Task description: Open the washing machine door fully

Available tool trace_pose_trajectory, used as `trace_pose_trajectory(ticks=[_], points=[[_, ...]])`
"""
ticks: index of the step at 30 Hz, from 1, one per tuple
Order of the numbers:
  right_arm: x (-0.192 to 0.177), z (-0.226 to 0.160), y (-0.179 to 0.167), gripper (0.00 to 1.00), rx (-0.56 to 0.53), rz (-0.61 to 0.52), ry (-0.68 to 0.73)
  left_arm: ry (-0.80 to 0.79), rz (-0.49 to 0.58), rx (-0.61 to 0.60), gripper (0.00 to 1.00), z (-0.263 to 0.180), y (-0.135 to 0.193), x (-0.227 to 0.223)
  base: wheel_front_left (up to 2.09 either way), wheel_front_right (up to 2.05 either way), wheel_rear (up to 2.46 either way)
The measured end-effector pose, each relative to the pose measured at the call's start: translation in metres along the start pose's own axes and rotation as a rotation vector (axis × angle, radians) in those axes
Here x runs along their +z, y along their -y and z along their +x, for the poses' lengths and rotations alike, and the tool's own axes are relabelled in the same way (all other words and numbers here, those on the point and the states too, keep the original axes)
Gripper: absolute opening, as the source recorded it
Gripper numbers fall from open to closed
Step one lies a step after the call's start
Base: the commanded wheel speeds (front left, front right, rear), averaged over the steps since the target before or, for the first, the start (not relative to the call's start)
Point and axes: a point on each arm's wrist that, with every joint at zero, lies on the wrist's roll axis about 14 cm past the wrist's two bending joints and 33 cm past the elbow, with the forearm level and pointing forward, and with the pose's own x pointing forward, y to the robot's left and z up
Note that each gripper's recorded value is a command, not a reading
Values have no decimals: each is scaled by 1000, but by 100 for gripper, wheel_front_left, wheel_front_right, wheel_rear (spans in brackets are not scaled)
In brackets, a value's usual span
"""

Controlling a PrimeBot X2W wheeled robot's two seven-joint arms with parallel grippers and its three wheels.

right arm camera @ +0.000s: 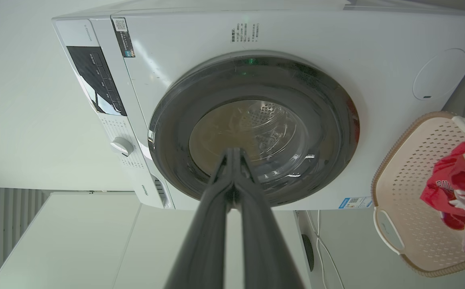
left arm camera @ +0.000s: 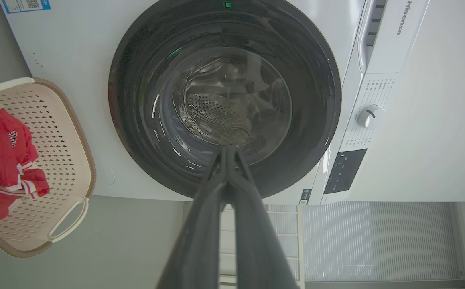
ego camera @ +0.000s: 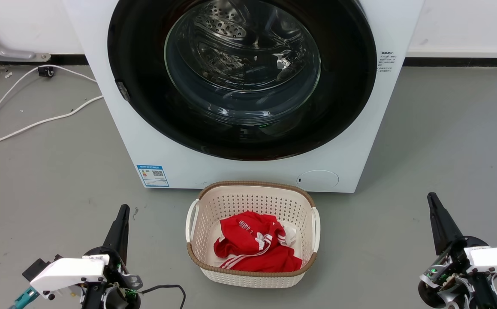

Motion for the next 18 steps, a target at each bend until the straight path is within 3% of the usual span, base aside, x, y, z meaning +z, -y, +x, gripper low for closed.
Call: trace_pose_trajectory(ticks=[7,8,12,18], points=[[0,0,0,0,0,-2,0,-3,0,0,0,0,0,0,0,0,0],[0,0,0,100,0,-2,0,-3,0,0,100,0,0,0,0,0,0],[0,-8,17,100,-50,3,4,-4,-8,50,100,-7,-17,-3,0,0,0],[-3,-8,14,100,-39,-12,11,-5,10,38,100,-6,-13,-9,0,0,0]])
